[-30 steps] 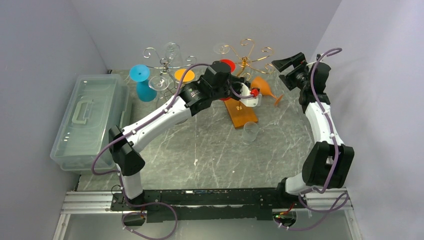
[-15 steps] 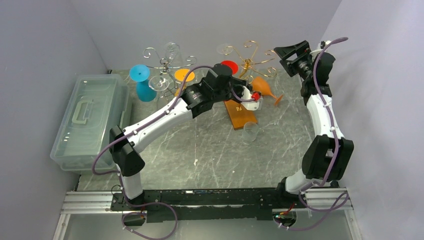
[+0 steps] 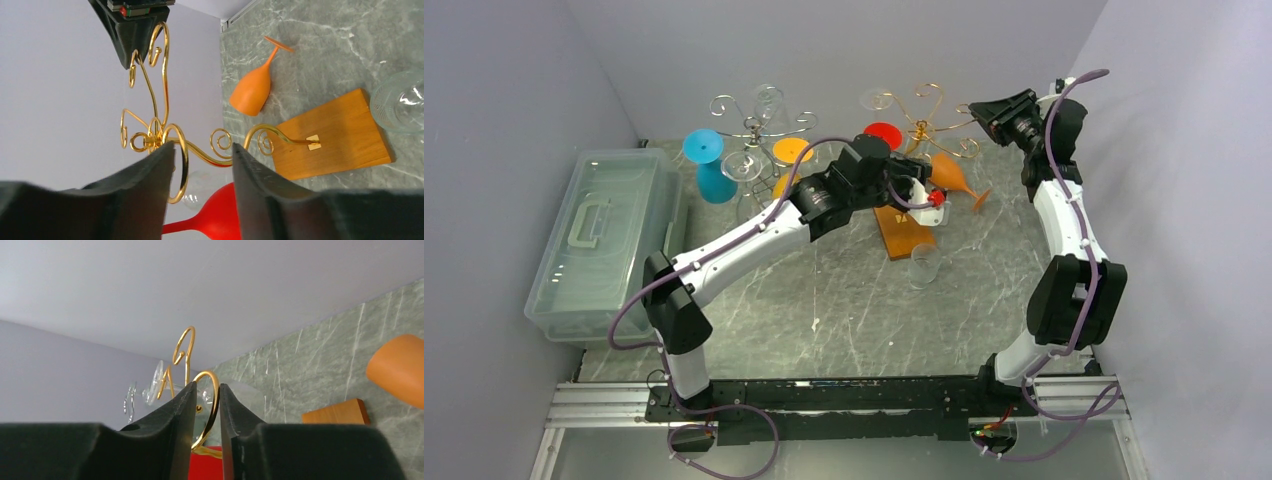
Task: Place the wine glass upside down on the wine glass rack
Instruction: Adjust the wine rack at the center of the board.
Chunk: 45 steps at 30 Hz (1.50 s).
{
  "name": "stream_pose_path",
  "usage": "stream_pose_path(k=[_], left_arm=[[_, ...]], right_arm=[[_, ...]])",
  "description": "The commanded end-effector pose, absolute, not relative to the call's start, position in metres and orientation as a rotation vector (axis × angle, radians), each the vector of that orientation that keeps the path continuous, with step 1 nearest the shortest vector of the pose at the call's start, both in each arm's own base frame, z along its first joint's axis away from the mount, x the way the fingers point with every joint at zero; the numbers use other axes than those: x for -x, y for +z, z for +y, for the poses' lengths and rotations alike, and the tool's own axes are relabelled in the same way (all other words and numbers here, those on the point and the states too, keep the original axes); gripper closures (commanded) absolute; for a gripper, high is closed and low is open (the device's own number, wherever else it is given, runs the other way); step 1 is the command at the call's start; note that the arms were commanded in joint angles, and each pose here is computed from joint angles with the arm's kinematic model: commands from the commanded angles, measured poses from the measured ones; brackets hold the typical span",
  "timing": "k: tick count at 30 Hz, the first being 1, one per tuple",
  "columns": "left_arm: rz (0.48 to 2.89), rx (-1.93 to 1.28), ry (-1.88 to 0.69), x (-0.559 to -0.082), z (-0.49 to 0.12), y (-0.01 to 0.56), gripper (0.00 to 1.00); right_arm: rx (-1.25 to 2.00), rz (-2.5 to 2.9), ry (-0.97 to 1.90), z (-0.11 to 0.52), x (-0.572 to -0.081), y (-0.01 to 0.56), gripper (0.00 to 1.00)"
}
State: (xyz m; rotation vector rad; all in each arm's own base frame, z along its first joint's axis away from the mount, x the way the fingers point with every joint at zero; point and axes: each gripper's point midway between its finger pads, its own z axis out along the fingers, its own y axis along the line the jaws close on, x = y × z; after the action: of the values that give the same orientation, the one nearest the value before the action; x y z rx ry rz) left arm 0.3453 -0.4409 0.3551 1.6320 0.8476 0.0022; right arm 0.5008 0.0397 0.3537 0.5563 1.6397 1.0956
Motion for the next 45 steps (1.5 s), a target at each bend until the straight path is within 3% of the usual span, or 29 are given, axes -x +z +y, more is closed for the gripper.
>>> stream_pose_path(k=[1, 7, 10, 16, 23, 45], left_arm=[[0.860, -1.519, -0.053, -0.335, -0.435, 0.389, 0.42], [0.837, -1.498, -0.093, -0.318, -0.451, 0.396, 0.40], [0.837, -1.474, -0.052, -0.327, -0.456, 0.397, 0.43], [0.925, -1.500, 0.056, -0.352, -0.452, 0.380, 0.68], [0.916, -1.556, 0.054, -0.349, -0.451, 0.367, 0.93], [1.009, -1.450, 0.105, -0.399, -0.417, 0.386, 0.92]], right_arm=[[-0.487, 1.589, 1.121, 0.044, -0.501, 0.383, 0.76], [-0.508, 1.582, 1.119, 0.044, -0.500, 0.380, 0.84], [-0.521, 1.583, 1.091, 0.043, -0.496, 0.376, 0.87], [-0.561, 1.560, 1.029, 0.035, -0.487, 0.372, 0.93], [-0.616, 1.542, 0.977, 0.034, -0.475, 0.363, 0.99], [-0.791, 1.560, 0.845, 0.075, -0.448, 0.315, 1.00]])
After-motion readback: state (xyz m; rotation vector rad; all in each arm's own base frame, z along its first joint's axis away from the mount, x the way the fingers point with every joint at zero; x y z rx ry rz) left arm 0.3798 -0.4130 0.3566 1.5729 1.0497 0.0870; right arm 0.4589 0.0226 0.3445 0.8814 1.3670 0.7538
